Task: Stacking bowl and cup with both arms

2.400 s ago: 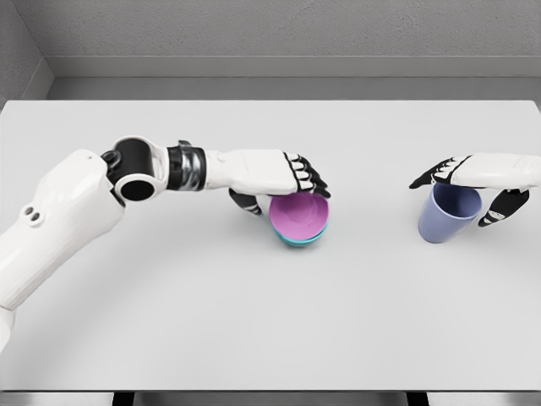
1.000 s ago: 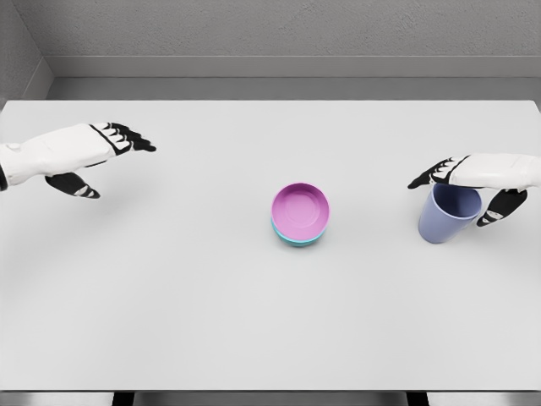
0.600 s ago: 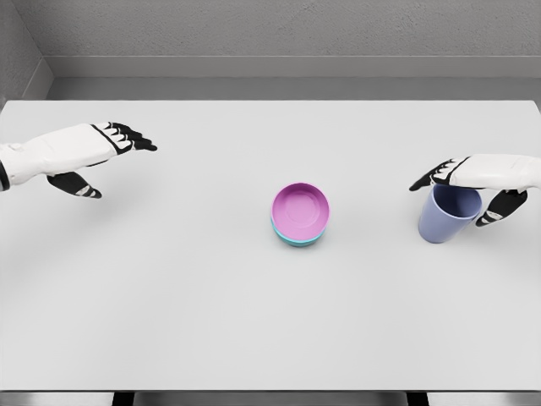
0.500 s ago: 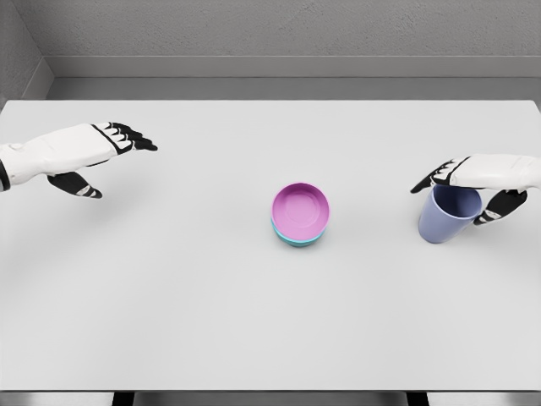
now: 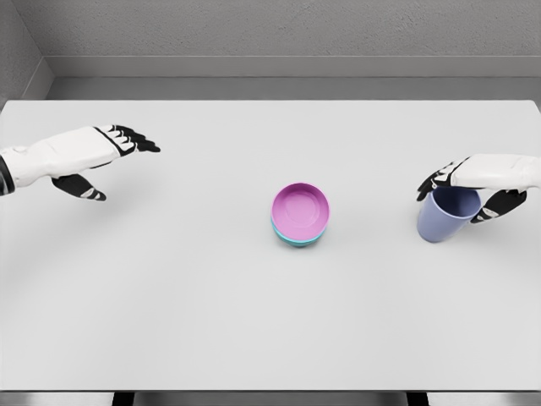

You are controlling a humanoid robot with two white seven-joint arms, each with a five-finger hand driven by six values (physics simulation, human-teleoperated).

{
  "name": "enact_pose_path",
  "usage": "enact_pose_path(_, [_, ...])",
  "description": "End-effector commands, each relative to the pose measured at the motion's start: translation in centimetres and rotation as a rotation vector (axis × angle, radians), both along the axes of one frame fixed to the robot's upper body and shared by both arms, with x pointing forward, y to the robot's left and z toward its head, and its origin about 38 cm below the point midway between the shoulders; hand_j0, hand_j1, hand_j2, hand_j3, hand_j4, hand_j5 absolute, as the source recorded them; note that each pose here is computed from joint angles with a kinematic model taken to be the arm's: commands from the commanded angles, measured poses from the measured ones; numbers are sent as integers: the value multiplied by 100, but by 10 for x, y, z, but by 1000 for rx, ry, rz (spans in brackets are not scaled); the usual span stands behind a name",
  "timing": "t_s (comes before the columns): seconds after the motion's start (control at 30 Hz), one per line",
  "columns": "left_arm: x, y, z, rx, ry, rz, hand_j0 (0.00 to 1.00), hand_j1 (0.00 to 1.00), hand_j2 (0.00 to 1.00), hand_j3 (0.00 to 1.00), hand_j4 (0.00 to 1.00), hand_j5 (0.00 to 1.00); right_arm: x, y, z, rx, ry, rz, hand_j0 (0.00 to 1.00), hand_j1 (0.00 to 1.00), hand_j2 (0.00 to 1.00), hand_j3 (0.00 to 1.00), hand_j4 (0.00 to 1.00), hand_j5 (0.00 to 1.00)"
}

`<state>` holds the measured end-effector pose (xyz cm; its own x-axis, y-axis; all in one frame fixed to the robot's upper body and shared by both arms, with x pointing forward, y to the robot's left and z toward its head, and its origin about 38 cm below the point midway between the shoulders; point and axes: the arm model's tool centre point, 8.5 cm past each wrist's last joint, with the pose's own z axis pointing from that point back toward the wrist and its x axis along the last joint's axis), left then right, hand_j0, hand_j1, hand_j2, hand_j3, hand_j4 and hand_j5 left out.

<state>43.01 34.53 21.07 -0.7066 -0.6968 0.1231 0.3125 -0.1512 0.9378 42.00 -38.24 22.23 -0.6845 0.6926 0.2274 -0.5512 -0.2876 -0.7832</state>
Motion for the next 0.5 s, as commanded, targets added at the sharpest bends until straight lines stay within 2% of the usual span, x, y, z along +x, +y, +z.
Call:
enact_pose_path(0.0, [1, 1, 4, -28, -6, 8, 100, 100, 100, 100, 100, 100, 0, 0, 1, 5, -1, -4, 77, 77, 77, 77, 77, 77])
enact_pose_path(0.47, [2, -5, 2, -50, -10, 3, 100, 100, 100, 100, 100, 100, 1, -1, 10, 4, -21, -2, 71, 71, 71, 71, 71, 71])
